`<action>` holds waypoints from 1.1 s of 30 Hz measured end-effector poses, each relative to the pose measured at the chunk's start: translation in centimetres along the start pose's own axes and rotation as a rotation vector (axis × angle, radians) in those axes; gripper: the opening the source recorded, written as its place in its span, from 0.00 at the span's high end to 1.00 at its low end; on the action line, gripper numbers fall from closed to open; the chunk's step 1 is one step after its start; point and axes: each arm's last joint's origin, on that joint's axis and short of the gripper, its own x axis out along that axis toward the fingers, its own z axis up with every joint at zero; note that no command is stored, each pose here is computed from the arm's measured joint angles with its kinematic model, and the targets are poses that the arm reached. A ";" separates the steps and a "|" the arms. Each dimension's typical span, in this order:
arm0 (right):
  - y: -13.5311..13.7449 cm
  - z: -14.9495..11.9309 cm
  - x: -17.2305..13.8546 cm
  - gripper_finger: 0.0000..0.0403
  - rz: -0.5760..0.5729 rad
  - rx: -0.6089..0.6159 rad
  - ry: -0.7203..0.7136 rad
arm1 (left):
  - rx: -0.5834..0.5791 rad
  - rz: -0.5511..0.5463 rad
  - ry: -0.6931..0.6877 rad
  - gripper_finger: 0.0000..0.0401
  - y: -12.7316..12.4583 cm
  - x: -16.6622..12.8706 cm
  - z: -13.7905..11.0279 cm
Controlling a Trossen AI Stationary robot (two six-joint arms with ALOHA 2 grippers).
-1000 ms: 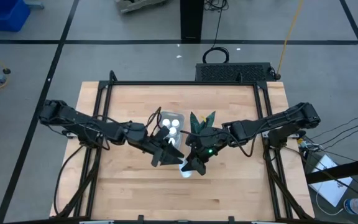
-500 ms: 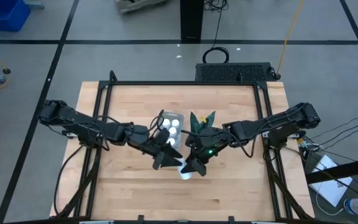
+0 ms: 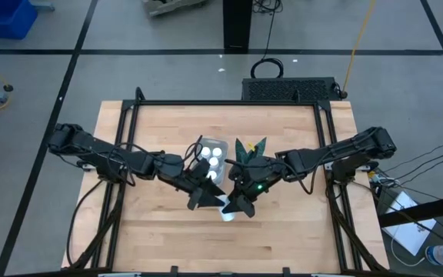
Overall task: Pick and place pill bottles into a basket
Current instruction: Put the white pill bottle into the gray bin
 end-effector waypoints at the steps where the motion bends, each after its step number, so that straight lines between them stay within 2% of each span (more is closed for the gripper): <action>1: 0.0 0.0 0.0 0.59 -0.002 -0.003 -0.003 | -0.002 -0.002 0.001 0.27 0.0 0.0 0.0; 9: 0.0 0.1 0.0 0.59 -0.011 -0.005 -0.014 | -0.016 -0.021 0.006 0.30 -0.1 0.0 0.0; 17: 0.1 0.2 0.0 0.59 0.002 -0.011 -0.030 | -0.006 -0.034 -0.009 0.52 -0.2 0.0 0.2; 20: 0.2 0.2 0.0 0.59 0.009 -0.010 -0.036 | 0.007 -0.037 -0.006 0.57 -0.2 0.0 0.2; 27: 0.2 0.3 0.0 0.57 0.010 -0.019 -0.042 | -0.010 -0.039 -0.002 0.58 -0.2 -0.1 0.3; 33: 0.4 0.1 0.0 0.46 -0.005 -0.023 -0.058 | -0.006 -0.015 -0.009 0.58 -0.7 -1.5 0.9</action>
